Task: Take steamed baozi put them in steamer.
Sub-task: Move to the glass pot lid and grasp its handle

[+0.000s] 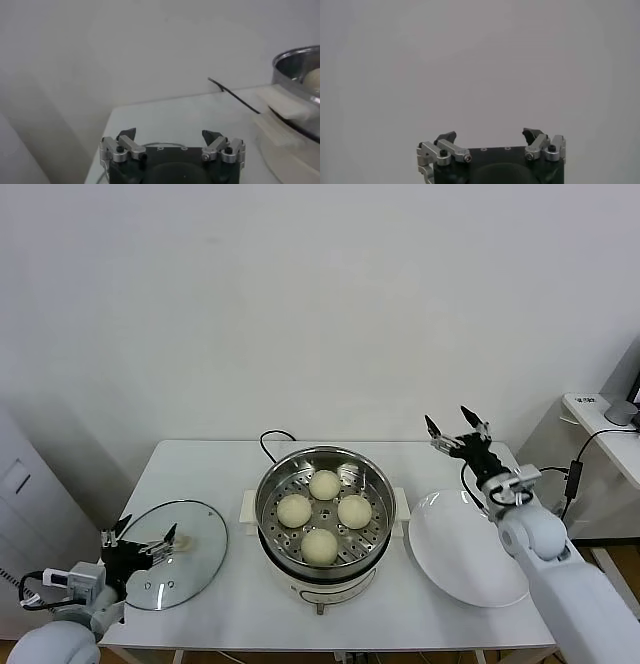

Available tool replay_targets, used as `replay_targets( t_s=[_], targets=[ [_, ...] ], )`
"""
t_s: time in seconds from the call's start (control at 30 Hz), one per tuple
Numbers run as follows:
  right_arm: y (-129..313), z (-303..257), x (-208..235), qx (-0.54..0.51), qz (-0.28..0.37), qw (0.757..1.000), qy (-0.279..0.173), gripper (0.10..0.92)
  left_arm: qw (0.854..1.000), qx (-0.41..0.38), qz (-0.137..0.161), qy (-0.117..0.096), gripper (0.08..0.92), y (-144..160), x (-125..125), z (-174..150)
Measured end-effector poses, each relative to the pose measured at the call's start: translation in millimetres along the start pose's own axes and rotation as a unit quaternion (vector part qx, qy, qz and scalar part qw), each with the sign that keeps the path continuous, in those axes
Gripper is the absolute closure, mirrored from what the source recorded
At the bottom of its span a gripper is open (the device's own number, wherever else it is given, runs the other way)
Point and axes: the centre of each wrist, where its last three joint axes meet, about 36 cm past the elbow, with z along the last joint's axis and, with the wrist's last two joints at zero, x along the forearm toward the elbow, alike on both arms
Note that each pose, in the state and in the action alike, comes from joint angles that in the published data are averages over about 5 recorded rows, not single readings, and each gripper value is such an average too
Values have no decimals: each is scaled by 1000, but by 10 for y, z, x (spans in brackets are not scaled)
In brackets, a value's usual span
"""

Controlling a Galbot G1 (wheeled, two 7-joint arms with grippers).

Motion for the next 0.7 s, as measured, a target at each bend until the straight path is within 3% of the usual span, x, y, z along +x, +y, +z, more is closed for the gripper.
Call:
replay_targets(
  t_s=[0.17, 0.3, 0.7],
  targets=[
    [-5, 205, 296, -4, 30, 1000, 8, 200, 994, -99, -32, -20, 177, 77, -19, 229],
    [0, 343, 519, -8, 51, 999, 18, 200, 979, -195, -50, -38, 177, 120, -17, 445],
    [-24, 657, 1052, -20, 109, 993, 50, 200, 898, -429, -53, -80, 177, 115, -42, 1001]
  ],
)
